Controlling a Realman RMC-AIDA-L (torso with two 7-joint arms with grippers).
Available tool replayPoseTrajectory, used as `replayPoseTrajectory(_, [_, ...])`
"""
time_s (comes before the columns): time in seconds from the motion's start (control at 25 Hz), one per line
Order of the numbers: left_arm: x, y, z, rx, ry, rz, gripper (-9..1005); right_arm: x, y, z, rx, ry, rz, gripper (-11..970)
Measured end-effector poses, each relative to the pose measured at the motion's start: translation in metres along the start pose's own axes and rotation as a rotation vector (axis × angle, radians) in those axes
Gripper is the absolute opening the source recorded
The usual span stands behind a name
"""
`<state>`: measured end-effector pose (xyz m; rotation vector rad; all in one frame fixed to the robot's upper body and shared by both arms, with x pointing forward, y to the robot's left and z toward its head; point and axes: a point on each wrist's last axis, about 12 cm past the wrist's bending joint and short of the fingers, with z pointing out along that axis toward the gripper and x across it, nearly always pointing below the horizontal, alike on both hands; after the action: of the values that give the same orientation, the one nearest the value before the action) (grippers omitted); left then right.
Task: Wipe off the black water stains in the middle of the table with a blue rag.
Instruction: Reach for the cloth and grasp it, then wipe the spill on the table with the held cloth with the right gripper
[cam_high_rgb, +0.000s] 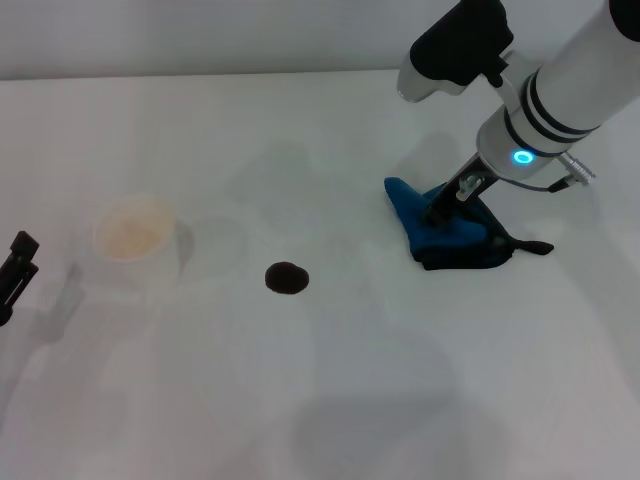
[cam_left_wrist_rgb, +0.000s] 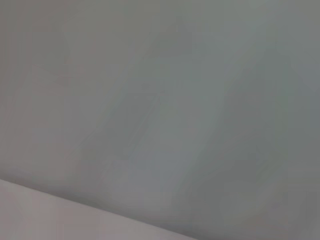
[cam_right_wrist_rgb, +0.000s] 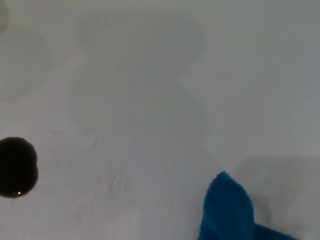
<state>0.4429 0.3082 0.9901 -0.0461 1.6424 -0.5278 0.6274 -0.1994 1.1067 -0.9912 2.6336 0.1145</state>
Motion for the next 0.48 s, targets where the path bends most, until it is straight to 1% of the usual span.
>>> replayPoseTrajectory(0.08, [-0.0001, 0.0001, -0.0001, -0.001, -0.001, 0.0, 883, -0.0004, -0.0001, -0.0004, 0.003, 0.001, -0.003, 215])
replayPoseTrajectory(0.32, [-0.0005, -0.0002, -0.0002, 0.001, -0.005, 0.0, 881, -0.0028, 0.001, -0.0027, 0.003, -0.004, -0.023, 154])
replayPoseTrajectory(0.48, [-0.0012, -0.0008, -0.0007, 0.007, -0.013, -0.001, 880, -0.0041, 0.0056, -0.0039, -0.027, -0.004, -0.036, 113])
